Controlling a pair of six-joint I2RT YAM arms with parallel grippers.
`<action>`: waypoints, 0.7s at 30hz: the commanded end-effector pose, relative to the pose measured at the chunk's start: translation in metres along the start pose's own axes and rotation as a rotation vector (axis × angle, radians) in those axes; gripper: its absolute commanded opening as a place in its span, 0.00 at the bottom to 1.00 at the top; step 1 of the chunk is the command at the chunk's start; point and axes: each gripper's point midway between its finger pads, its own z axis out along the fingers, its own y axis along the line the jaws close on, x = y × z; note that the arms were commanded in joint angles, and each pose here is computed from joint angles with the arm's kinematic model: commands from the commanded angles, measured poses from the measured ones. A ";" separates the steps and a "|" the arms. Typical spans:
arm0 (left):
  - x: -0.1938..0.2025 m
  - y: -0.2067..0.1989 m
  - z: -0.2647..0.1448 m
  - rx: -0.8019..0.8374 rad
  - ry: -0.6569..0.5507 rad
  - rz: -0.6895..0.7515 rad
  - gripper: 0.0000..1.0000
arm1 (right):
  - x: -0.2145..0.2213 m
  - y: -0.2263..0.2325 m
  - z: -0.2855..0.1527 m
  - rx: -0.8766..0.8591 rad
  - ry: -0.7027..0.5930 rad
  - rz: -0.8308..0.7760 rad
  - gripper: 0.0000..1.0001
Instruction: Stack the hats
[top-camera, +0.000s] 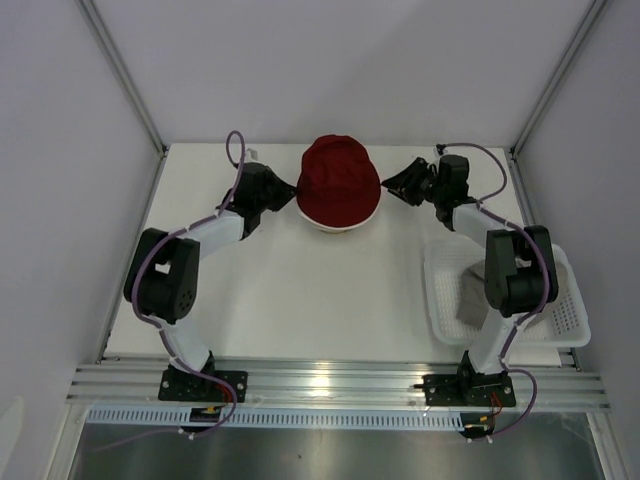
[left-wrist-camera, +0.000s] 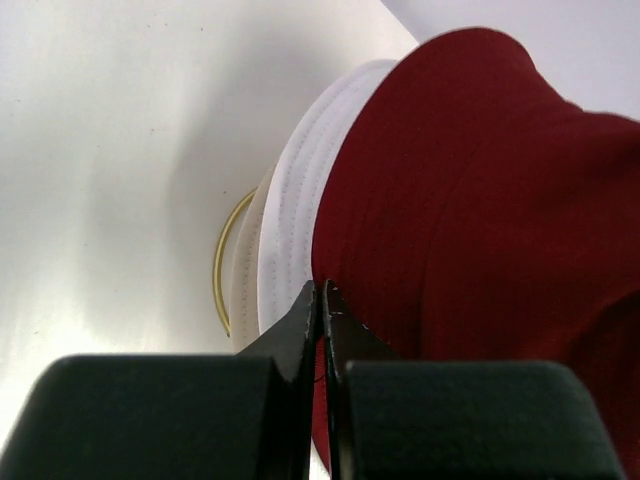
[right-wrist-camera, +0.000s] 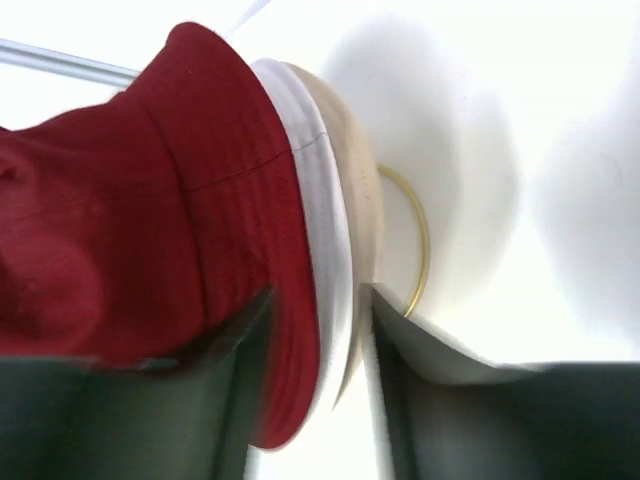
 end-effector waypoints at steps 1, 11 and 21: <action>-0.001 0.011 -0.018 -0.052 0.006 0.102 0.01 | -0.048 0.051 -0.035 0.020 -0.092 -0.163 0.54; -0.060 -0.050 -0.084 0.063 -0.182 0.283 0.62 | -0.096 0.063 -0.189 0.432 -0.332 -0.332 0.92; -0.080 -0.084 -0.169 0.164 -0.275 0.384 0.95 | -0.048 -0.040 -0.374 1.103 -0.603 -0.098 0.99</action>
